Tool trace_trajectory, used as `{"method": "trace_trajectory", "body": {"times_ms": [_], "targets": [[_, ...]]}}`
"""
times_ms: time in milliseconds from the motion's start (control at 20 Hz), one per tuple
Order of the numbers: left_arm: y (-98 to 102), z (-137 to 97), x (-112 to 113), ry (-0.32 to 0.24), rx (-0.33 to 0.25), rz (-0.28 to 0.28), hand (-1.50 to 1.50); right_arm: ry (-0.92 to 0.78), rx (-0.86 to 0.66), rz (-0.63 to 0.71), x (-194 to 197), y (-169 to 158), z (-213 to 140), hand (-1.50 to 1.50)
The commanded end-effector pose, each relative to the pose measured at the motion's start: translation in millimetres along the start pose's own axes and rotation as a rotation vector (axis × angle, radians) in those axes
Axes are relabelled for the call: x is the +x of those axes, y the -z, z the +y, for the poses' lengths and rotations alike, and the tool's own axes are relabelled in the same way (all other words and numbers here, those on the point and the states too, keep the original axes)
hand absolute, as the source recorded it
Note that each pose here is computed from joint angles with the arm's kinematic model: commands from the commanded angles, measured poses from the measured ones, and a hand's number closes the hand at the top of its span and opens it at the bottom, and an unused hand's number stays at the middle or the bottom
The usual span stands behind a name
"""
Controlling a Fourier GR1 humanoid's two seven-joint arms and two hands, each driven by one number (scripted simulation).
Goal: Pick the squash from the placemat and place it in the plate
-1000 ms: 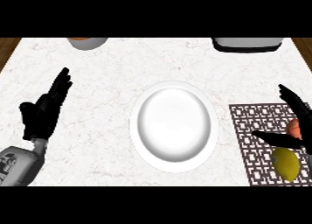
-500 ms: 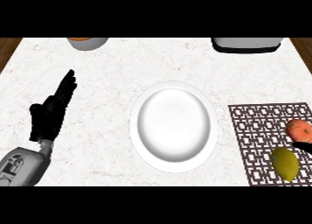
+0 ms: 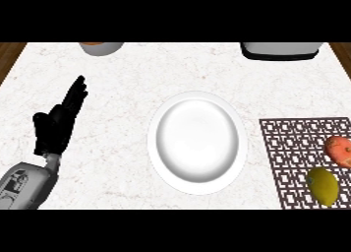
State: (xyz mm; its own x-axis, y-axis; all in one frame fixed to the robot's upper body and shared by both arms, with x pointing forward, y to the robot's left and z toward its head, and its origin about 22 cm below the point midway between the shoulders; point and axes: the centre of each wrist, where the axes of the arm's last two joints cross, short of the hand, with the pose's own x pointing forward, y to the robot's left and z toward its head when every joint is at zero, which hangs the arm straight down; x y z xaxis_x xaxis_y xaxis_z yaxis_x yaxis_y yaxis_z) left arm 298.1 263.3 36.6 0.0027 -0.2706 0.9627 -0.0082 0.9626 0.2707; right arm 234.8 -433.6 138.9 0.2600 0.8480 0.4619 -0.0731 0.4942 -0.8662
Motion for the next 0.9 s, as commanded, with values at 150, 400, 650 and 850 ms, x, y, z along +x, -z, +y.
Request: {"method": "trace_trajectory", "body": {"times_ms": [150, 400, 650, 850], "targets": [[3, 0, 9, 0.004, -0.001, -0.002, 0.00, -0.047, 0.115, 0.109, 0, 6, -7, -1.50], [8, -16, 4, 0.005, -0.012, -0.004, 0.00, -0.034, 0.156, 0.109, -15, 26, 0, -1.50], [10, -24, 4, 0.011, -0.014, 0.012, 0.00, -0.126, 0.213, 0.168, 1, 31, 34, -1.50], [9, -23, -1, 0.019, -0.027, -0.001, 0.00, -0.145, 0.252, 0.171, -14, 42, 69, -1.50]]}}
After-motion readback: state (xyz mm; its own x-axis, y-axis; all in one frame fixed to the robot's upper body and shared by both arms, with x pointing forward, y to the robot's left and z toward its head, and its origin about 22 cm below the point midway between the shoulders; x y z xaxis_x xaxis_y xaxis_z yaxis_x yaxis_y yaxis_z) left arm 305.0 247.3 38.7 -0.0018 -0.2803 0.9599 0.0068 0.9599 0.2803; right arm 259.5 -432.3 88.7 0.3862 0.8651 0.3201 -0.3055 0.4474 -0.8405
